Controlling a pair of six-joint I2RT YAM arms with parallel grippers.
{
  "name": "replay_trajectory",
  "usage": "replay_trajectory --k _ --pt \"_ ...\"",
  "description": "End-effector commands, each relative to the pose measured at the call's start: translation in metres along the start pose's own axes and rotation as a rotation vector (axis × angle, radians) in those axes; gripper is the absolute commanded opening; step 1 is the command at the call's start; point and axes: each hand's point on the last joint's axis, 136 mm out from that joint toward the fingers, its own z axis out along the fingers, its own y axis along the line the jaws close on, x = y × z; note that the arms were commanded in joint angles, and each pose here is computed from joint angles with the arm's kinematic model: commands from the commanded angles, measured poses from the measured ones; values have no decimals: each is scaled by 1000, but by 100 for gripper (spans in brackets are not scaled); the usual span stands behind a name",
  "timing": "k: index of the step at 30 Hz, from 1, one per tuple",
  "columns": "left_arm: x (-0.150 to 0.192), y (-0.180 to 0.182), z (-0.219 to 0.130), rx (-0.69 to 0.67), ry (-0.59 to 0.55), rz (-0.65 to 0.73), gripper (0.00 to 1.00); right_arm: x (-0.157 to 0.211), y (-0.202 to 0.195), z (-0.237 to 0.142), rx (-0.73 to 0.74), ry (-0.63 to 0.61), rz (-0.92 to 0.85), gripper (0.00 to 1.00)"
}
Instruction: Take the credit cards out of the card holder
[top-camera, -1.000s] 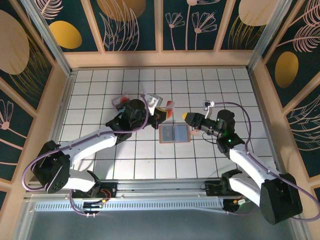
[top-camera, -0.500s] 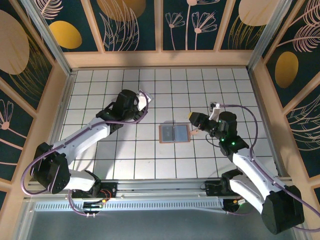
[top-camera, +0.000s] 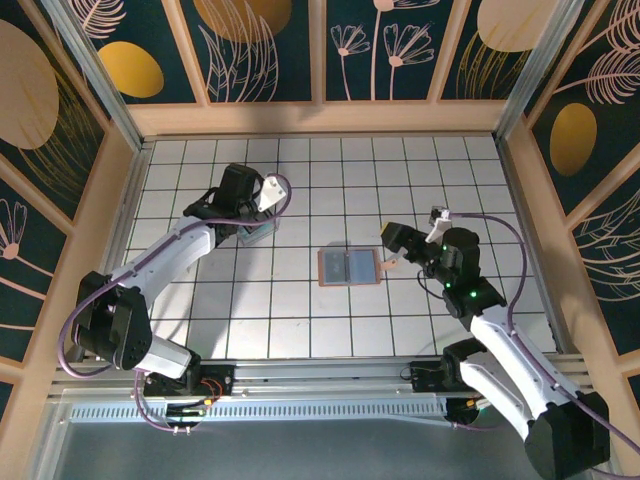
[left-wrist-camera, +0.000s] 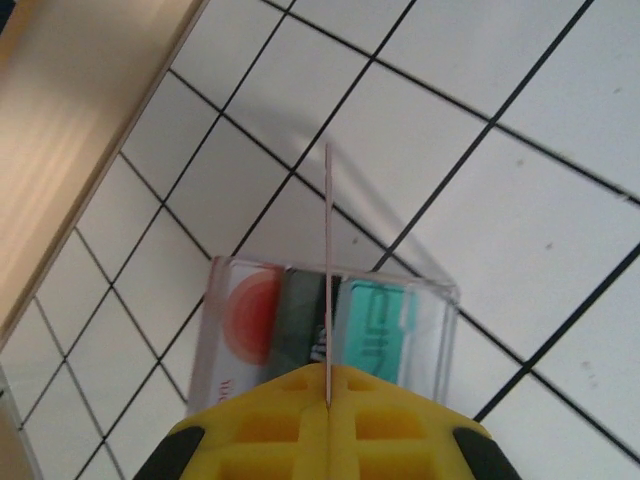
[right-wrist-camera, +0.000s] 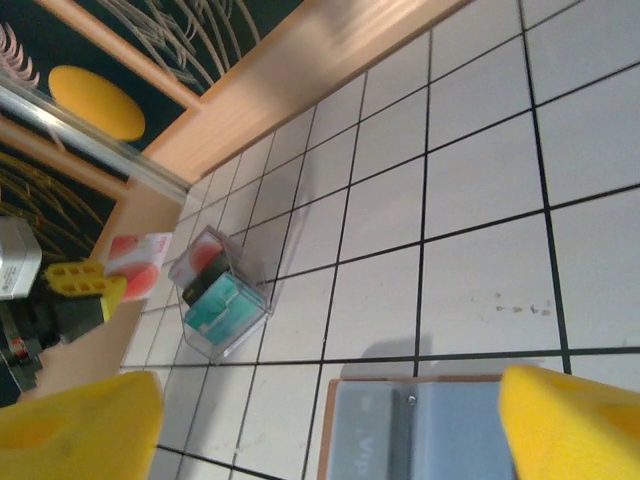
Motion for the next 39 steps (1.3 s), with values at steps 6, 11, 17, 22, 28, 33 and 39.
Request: replay_trajectory --k 6,11,17,22,28,33,39 --pt "19 33 3 -67 30 85 0 -24 -6 -11 100 -84 -13 99" --pt "34 43 17 -64 73 87 0 -28 -13 -13 148 -101 -6 99" --pt "47 40 33 -34 104 86 0 -36 -18 -18 205 -122 -5 99" --pt "58 44 38 -30 129 83 0 -43 -19 -22 228 -148 -15 99" --pt "65 48 43 -31 146 85 0 -52 -18 -26 255 -173 -33 99" --pt "71 46 52 -11 168 97 0 -55 -19 -28 266 -183 -30 99" --pt "78 47 60 -1 195 107 0 -54 -20 -28 268 -183 -26 99"
